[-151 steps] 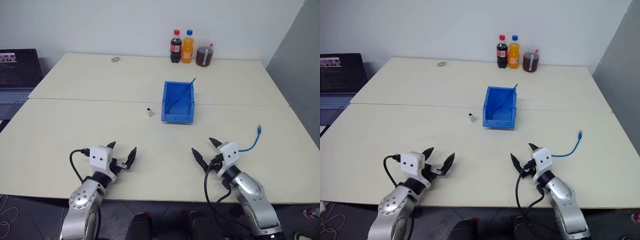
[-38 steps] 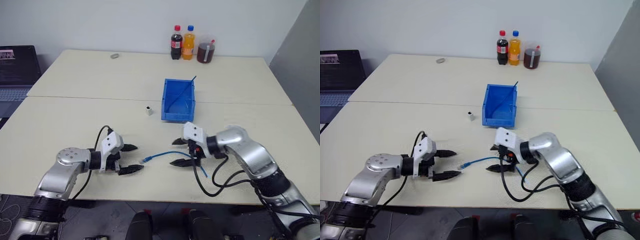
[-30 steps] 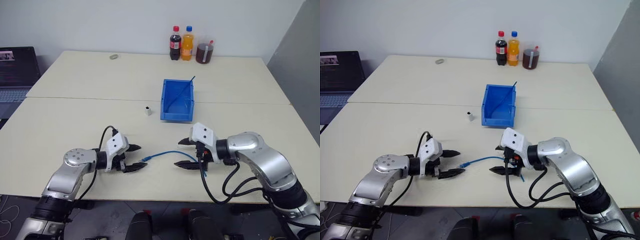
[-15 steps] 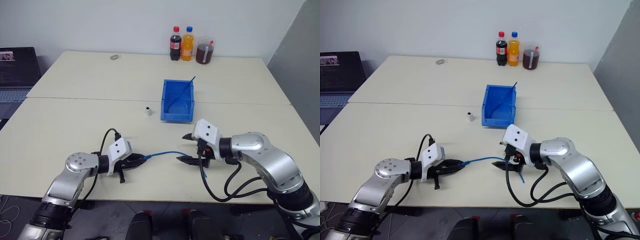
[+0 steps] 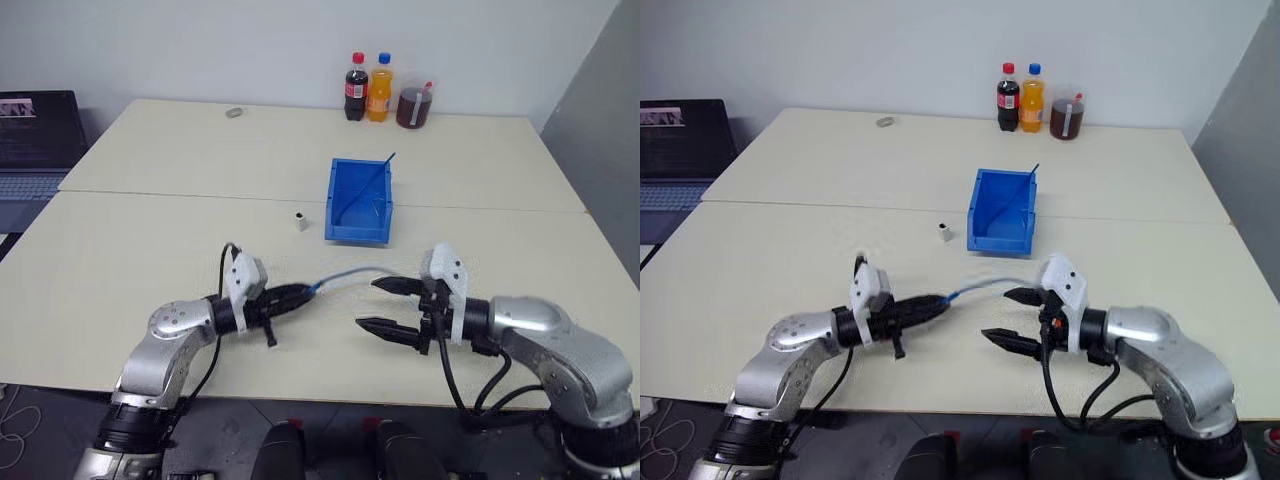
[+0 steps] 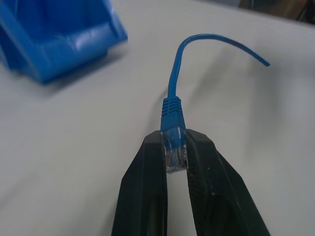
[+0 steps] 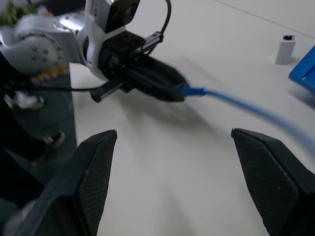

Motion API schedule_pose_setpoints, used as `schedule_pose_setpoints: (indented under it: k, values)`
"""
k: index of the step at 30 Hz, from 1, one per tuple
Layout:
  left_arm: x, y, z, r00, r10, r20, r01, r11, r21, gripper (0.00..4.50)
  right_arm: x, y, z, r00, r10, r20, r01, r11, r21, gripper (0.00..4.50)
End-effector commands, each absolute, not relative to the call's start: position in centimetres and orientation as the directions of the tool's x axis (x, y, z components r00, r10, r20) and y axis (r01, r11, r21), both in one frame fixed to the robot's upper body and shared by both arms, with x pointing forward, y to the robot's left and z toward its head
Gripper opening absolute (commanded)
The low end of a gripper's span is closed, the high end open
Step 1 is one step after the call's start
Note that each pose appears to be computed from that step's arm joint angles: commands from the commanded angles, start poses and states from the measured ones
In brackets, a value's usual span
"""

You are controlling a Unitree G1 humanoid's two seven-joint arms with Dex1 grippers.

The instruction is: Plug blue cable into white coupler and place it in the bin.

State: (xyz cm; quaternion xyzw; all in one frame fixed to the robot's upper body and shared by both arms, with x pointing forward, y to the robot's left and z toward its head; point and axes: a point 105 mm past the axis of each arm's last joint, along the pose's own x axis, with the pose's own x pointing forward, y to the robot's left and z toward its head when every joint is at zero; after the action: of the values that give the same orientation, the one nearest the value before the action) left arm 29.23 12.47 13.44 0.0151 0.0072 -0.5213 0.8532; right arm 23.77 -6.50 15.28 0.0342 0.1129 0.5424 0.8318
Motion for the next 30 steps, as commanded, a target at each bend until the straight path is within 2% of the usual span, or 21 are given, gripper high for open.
schedule_pose_setpoints:
  k: [1, 3, 7, 16, 24, 27, 30]
  values:
    - [28.4, 11.4, 15.5, 0.415, -0.908, 0.051, 0.91, 0.414, -0.03, 0.25, 23.6, -6.6, 15.7, 0.439, 0.892, -0.107, -0.856, 0.451, 0.253, 3.96]
    - [27.8, 10.9, 15.9, 0.384, -0.921, 0.061, 0.923, 0.381, -0.062, 0.25, 24.1, -6.4, 15.3, 0.477, 0.873, -0.097, -0.825, 0.483, 0.294, 3.96]
    - [27.4, 10.4, 16.2, 0.362, -0.929, 0.07, 0.93, 0.356, -0.089, 0.25, 25.2, -5.6, 16.4, 0.526, 0.85, -0.011, -0.789, 0.493, 0.368, 3.96]
    - [27.0, 9.8, 16.4, 0.336, -0.94, 0.066, 0.938, 0.327, -0.11, 0.25, 26.7, -4.0, 18.0, 0.504, 0.858, 0.098, -0.801, 0.423, 0.423, 3.96]
    - [27.3, 9.8, 16.5, 0.348, -0.935, 0.067, 0.935, 0.34, -0.103, 0.25, 26.7, -2.9, 18.1, 0.461, 0.881, 0.103, -0.816, 0.376, 0.439, 3.96]
    - [27.3, 9.8, 16.5, 0.349, -0.935, 0.067, 0.934, 0.342, -0.104, 0.25, 26.7, -2.5, 18.0, 0.448, 0.887, 0.108, -0.82, 0.359, 0.446, 3.48]
    - [27.2, 9.8, 16.5, 0.348, -0.935, 0.066, 0.935, 0.34, -0.104, 0.25, 26.8, -2.4, 18.1, 0.444, 0.889, 0.115, -0.819, 0.35, 0.454, 2.78]
